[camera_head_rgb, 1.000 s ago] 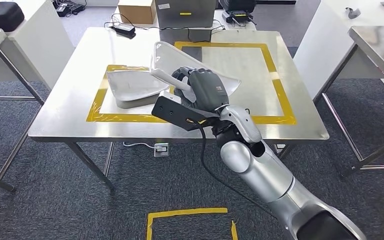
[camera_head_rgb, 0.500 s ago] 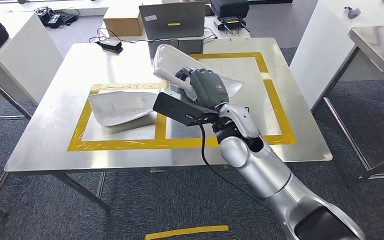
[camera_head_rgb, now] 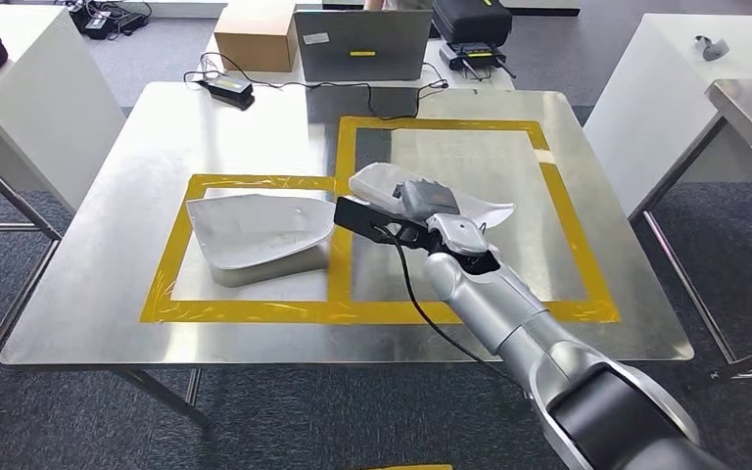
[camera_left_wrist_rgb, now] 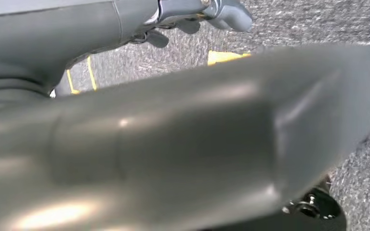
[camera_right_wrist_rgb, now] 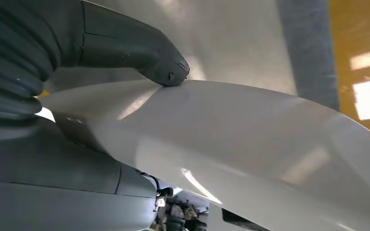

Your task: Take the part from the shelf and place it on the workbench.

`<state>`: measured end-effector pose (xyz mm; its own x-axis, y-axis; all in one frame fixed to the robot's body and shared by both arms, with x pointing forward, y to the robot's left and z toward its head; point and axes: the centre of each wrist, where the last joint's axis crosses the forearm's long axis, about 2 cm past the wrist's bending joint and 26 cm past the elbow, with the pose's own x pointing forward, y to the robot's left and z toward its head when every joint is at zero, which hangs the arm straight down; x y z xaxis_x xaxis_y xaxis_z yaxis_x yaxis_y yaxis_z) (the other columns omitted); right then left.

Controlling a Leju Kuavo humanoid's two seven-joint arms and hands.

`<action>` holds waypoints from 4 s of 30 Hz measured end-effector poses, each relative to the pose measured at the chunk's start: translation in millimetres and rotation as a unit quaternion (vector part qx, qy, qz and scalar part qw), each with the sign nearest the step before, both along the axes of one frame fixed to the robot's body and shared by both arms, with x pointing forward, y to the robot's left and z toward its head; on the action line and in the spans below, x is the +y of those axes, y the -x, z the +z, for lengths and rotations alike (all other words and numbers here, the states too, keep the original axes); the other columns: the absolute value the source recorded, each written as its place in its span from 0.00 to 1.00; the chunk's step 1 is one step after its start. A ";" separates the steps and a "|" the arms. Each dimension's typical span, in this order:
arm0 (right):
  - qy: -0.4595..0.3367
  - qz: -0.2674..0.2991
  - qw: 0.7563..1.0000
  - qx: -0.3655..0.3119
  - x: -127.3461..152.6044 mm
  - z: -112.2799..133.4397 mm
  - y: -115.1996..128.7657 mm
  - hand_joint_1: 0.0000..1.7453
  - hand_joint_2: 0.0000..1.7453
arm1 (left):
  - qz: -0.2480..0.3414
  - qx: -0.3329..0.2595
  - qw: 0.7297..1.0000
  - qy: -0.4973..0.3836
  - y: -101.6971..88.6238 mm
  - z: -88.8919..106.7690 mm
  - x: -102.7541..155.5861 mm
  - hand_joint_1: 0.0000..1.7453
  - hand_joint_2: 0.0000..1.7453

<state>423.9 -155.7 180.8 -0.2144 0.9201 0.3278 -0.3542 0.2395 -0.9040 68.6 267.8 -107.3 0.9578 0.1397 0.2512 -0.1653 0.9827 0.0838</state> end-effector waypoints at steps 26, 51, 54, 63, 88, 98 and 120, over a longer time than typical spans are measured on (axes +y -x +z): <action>-0.034 -0.014 0.999 0.000 -13.8 -19.4 -3.2 0.00 0.00 | 0.004 0.002 1.000 0.000 2.5 -0.4 0.8 0.00 0.00; -0.249 0.089 0.937 -0.227 -8.3 68.4 39.6 0.00 0.00 | 0.023 0.000 1.000 0.007 16.1 -2.1 -5.0 0.00 0.00; -0.260 0.096 0.923 -0.266 -18.2 73.9 54.5 0.00 0.00 | 0.025 -0.003 1.000 0.005 17.8 -2.4 -3.7 0.00 0.00; -0.271 0.085 0.903 -0.322 -59.1 67.5 79.4 0.00 0.00 | 0.019 0.004 1.000 0.004 24.1 -3.2 -3.6 0.00 0.00; -0.254 0.053 0.904 -0.341 -91.9 52.5 105.4 0.00 0.00 | 0.028 -0.003 1.000 0.012 17.9 -1.9 -11.7 0.00 0.00; -0.248 -0.016 0.913 -0.324 -118.0 20.8 127.0 0.00 0.00 | 0.031 0.001 0.999 0.016 17.3 -1.7 -14.4 0.00 0.00; -0.172 -0.308 0.924 -0.144 -214.8 -133.1 239.1 0.00 0.00 | 0.020 0.027 0.999 0.020 18.9 -1.7 -16.5 0.00 0.00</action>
<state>184.8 -370.5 47.7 0.1925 0.7482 0.6349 0.1887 0.6067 -0.7722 49.7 251.3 -109.1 0.9632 0.1875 0.1924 -0.2014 0.9779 0.0553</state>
